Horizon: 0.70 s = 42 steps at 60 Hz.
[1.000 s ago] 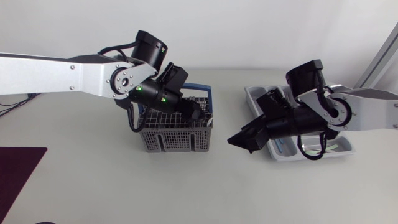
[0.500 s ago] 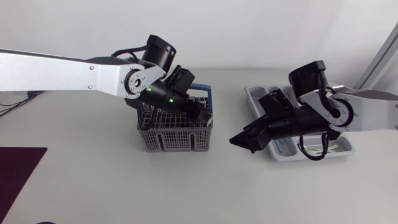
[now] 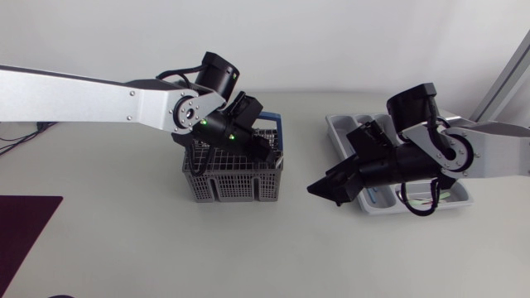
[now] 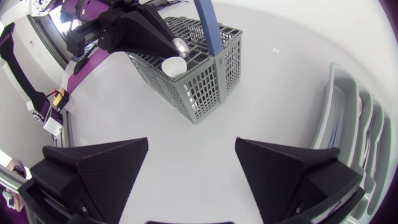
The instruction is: Unload the cutlery basket into the drawer organizer.
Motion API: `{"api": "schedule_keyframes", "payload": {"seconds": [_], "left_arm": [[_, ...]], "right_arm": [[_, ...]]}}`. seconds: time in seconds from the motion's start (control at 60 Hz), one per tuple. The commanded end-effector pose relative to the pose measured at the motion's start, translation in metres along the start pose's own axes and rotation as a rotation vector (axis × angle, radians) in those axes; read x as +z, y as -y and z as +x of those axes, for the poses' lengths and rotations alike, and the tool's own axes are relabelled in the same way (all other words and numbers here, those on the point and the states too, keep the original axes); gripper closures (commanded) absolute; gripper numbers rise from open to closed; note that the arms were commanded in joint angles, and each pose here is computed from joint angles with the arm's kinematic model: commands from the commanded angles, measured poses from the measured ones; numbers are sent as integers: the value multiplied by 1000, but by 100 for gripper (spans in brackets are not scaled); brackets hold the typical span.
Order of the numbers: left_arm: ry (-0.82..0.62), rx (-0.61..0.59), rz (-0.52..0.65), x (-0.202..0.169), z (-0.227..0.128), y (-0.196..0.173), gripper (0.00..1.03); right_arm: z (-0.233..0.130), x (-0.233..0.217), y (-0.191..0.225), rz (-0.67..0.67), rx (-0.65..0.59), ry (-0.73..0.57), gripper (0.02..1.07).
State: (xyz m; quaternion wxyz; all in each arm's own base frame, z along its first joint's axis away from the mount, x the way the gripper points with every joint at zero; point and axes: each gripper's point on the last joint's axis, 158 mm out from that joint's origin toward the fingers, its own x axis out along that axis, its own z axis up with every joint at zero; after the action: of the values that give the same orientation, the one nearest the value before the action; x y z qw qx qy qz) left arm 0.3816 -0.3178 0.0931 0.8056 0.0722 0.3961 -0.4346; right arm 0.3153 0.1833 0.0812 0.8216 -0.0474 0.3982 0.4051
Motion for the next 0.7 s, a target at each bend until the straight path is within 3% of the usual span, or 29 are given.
{"api": "schedule_keyframes", "payload": {"seconds": [0.0, 0.05, 0.3, 0.683], "left_arm": [[9, -4, -4, 8, 4, 1, 91], [11, -3, -4, 10, 4, 0, 98], [9, -3, -6, 9, 0, 0, 99], [56, -9, 1, 25, -35, 14, 99]], "right_arm": [[-1, -6, -1, -3, 3, -2, 7], [-1, -7, -1, -3, 3, -3, 7], [-2, -7, -2, -6, 2, -1, 7], [-9, -9, -3, -44, -9, 14, 7]]}}
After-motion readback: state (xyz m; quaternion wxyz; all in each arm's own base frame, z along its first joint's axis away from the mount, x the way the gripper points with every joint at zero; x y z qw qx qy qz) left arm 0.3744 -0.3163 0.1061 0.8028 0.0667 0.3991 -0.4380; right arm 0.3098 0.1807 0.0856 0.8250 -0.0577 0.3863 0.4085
